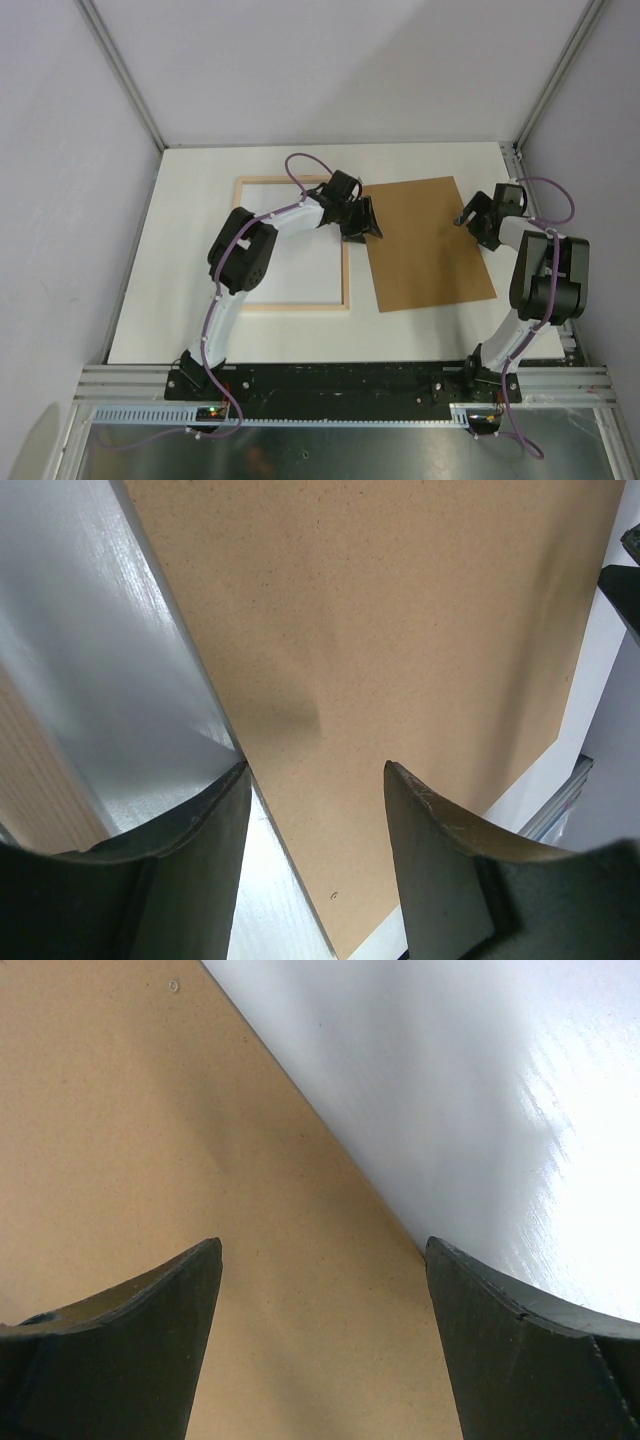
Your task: Put the photo into the frame
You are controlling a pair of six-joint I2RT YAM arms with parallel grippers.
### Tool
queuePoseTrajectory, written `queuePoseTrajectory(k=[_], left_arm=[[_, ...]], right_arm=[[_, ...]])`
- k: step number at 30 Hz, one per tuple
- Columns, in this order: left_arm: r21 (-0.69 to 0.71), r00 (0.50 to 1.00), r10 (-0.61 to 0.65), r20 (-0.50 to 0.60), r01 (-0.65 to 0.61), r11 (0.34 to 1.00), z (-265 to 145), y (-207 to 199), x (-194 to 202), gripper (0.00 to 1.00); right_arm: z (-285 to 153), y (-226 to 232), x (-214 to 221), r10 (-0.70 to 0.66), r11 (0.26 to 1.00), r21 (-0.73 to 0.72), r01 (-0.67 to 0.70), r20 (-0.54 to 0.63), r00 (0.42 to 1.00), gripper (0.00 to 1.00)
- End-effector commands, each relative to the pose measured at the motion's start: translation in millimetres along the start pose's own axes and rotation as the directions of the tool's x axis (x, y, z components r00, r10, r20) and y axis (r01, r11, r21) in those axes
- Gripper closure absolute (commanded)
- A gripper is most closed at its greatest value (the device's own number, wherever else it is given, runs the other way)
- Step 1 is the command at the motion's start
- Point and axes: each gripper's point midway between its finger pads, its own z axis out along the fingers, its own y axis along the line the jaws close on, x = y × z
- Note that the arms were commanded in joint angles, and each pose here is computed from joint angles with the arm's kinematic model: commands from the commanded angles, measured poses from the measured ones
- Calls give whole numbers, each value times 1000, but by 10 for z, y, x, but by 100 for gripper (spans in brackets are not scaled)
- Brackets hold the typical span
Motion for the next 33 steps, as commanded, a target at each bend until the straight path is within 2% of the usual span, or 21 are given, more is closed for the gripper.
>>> queuePoseTrajectory(k=[1,33], left_arm=[[222,994,105,34,-110,969,-333,-830,-67,41],[307,982,164,95,-186,933,-718,-1265,-149,41]], right_arm=[[-75,274,685,4,996,-86,-27,-250,968,14],[-179,365,820,-16,994,-106,-15,-282,959,14]])
